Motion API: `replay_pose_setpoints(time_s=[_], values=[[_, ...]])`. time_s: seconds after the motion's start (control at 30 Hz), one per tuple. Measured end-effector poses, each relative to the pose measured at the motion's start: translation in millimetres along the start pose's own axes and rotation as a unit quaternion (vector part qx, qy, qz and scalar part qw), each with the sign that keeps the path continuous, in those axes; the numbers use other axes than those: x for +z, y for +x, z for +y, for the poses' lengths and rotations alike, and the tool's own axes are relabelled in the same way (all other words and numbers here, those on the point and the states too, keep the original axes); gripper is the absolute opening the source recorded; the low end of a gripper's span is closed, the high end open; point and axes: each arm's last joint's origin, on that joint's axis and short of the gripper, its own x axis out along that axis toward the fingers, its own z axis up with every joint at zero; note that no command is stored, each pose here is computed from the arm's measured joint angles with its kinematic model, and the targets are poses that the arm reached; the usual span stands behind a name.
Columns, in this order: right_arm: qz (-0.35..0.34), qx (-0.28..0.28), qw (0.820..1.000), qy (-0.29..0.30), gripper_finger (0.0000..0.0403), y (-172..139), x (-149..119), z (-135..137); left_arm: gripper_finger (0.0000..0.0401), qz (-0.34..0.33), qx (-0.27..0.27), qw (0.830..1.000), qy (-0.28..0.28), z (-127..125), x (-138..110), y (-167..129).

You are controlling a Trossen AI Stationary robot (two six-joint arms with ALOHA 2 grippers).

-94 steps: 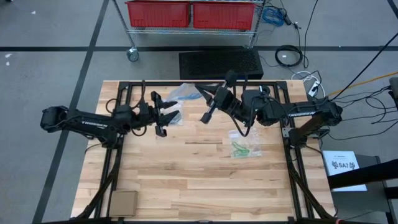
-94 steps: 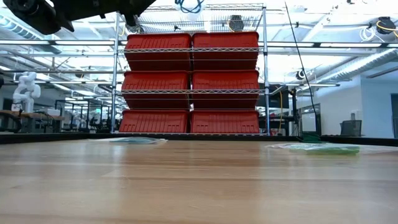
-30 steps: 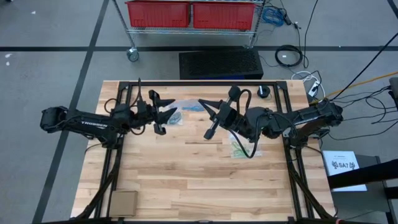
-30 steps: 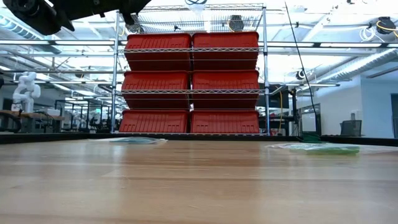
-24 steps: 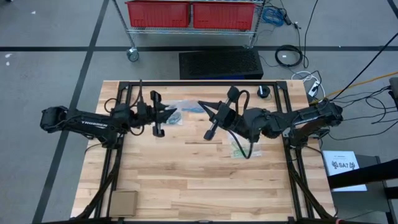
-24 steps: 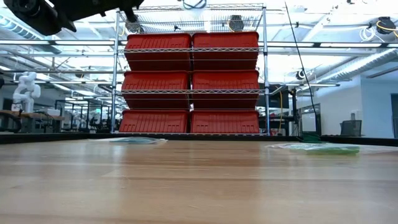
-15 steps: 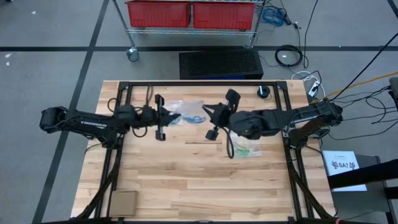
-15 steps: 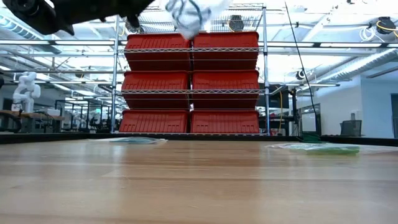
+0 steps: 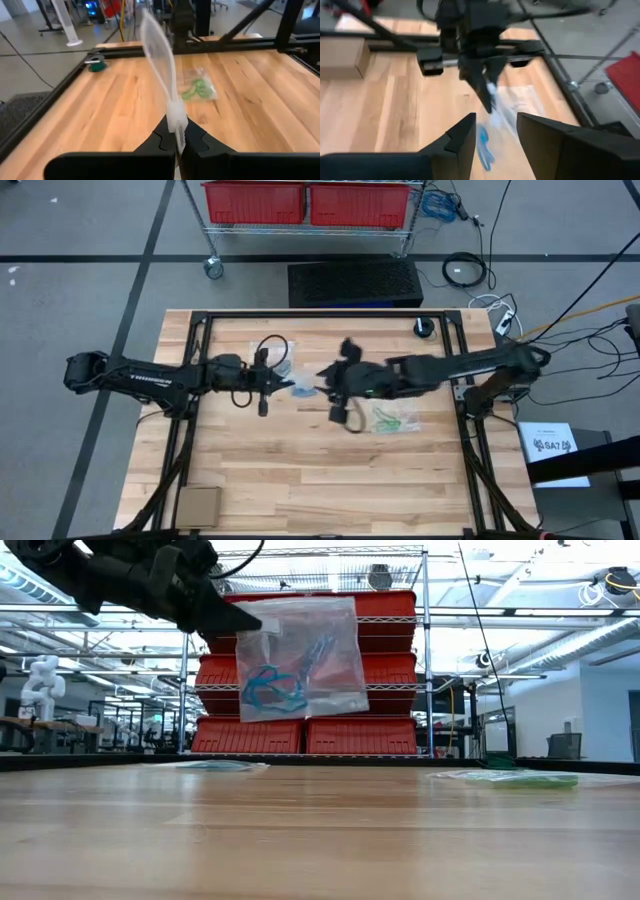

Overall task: Sort rubber bands
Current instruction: Close the center zip lock bag

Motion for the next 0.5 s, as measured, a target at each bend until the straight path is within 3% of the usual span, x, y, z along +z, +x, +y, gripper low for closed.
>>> replay_pose_setpoints(time_s=[0.2,0.5], values=[[-0.008,0.017,0.999,-0.044,0.0139,62,-12,6,0.0001,0.001,-0.010,1.000,0.001,-1,0,0],[-0.016,0.057,0.998,-0.030,0.0128,100,-22,-13,0.0000,0.022,-0.024,0.999,0.000,-2,-4,0]])
